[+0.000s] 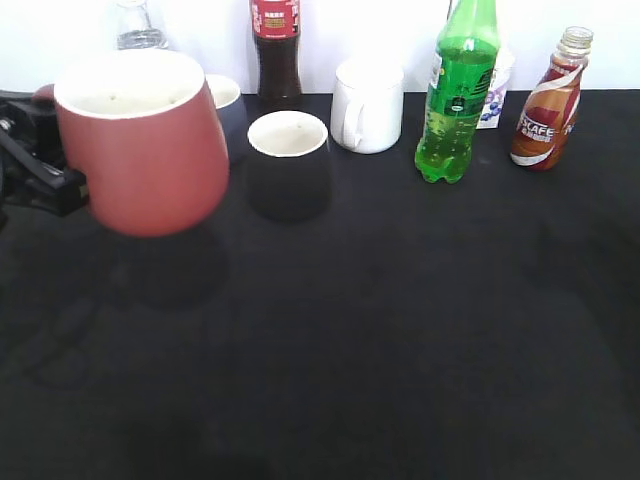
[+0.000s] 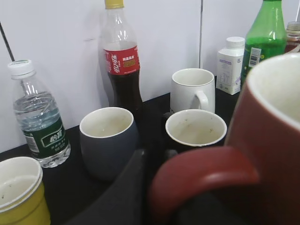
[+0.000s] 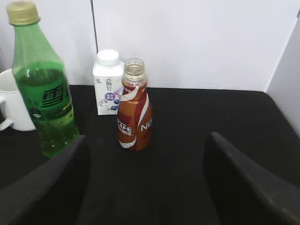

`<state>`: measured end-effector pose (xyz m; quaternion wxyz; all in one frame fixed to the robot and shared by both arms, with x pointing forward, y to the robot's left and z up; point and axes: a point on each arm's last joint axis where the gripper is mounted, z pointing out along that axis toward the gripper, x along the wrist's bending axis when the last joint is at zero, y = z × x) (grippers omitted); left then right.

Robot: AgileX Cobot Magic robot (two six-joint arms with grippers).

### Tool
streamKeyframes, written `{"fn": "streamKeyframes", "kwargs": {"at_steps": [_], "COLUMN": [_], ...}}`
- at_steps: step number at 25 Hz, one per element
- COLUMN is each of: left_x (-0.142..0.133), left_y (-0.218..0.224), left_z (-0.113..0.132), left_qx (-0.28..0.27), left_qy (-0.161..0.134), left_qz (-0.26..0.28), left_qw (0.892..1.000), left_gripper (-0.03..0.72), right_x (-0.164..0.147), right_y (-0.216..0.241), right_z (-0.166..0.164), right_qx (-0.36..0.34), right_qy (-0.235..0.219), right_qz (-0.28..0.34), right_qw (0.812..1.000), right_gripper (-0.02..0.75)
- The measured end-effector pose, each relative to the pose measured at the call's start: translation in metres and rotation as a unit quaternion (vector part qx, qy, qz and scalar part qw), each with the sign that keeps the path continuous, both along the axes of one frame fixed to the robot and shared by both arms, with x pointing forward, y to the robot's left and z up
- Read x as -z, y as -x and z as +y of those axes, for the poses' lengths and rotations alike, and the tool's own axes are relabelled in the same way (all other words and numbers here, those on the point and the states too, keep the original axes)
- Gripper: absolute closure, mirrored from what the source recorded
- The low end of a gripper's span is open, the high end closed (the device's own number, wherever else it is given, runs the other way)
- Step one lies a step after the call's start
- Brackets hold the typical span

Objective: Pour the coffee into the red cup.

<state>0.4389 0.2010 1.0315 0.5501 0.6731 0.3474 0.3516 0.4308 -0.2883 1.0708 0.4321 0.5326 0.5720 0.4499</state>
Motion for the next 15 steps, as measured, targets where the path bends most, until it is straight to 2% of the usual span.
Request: {"fn": "streamKeyframes", "kwargs": {"at_steps": [7,15], "left_x": [0.000,0.000], "left_y": [0.000,0.000], "left_z": [0.000,0.000], "left_qx": [0.000,0.000], "left_qy": [0.000,0.000], "left_qz": [0.000,0.000], "left_qw": [1.000,1.000], "left_gripper": [0.619,0.620], "right_x": [0.047,0.110], "right_y": [-0.061,-0.101], "right_z": [0.005,0.009], "right_qx": [-0.009,-0.016], "right_qy": [-0.005,-0.013], "right_qz": [-0.005,-0.016], "right_qw": [1.000,1.000], "right_gripper": [0.150,0.150]}}
